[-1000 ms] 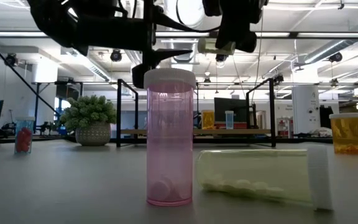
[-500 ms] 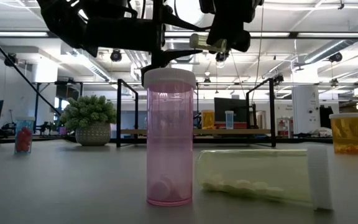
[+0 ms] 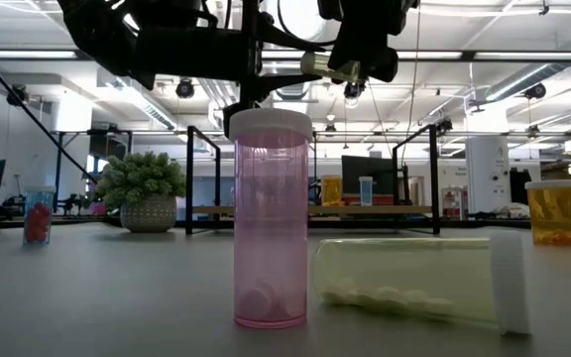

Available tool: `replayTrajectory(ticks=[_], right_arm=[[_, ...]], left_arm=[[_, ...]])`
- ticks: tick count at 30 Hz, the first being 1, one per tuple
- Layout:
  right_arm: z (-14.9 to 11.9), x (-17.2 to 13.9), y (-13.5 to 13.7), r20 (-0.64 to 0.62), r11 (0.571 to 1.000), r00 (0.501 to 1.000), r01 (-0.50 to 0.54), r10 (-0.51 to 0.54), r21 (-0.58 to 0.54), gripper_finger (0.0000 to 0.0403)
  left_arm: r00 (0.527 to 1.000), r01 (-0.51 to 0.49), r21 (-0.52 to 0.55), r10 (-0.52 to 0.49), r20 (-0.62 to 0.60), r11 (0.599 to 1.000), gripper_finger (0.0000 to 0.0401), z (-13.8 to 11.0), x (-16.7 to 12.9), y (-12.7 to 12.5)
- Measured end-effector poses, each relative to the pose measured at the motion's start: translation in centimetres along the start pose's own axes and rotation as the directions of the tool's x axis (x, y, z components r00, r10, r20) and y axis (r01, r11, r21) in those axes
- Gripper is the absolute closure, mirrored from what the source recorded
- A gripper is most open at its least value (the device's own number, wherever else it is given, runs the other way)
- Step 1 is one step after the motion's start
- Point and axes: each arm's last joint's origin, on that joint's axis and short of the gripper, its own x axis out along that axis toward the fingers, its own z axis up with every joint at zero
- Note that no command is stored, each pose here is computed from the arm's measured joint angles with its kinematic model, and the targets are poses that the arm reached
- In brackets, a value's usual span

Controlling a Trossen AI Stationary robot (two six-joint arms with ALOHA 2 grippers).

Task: Pick and place medicine bottles onto shelf by color
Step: Put the top yellow pill bottle on the shelf

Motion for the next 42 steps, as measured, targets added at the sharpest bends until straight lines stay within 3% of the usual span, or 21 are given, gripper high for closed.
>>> replayTrajectory(ticks=[8,19,28,34,38,42], right_arm=[[0.0,0.0,0.0,0.000,1.000,1.000,0.000,0.000,0.000,0.0297],[-0.1,-1.2,-0.1,0.009,0.999,1.000,0.000,0.000,-0.038,0.0200],[-1.8,-5.5,-0.5,-0.037,0.999,0.999,0.018,-0.019,-0.041,0.0155],[-3.1,-9.3,-0.5,0.008,0.999,1.000,0.006,-0.006,-0.041,0.0158],[-3.7,-11.4,-0.7,0.066,0.998,0.997,0.043,-0.040,-0.041,0.0163],[-4.5,-13.1,-1.1,0.115,0.990,0.984,0.138,-0.135,-0.024,0.0165]], left_arm=[[1.000,0.001,0.000,-0.001,0.000,1.000,0.0300,0.0,0.0,0.0],[1.000,0.008,0.000,-0.008,0.002,1.000,0.0299,0.0,0.0,-0.1],[1.000,0.008,0.000,-0.008,0.002,1.000,0.0299,0.1,0.1,-0.3],[0.998,0.065,0.092,-0.065,-0.001,0.994,0.0299,1.8,1.4,-2.8],[0.994,-0.055,0.170,0.070,-0.089,0.984,0.0299,2.9,2.6,-4.1],[0.936,-0.243,0.254,0.295,-0.192,0.936,0.0299,4.5,2.8,-4.9]])
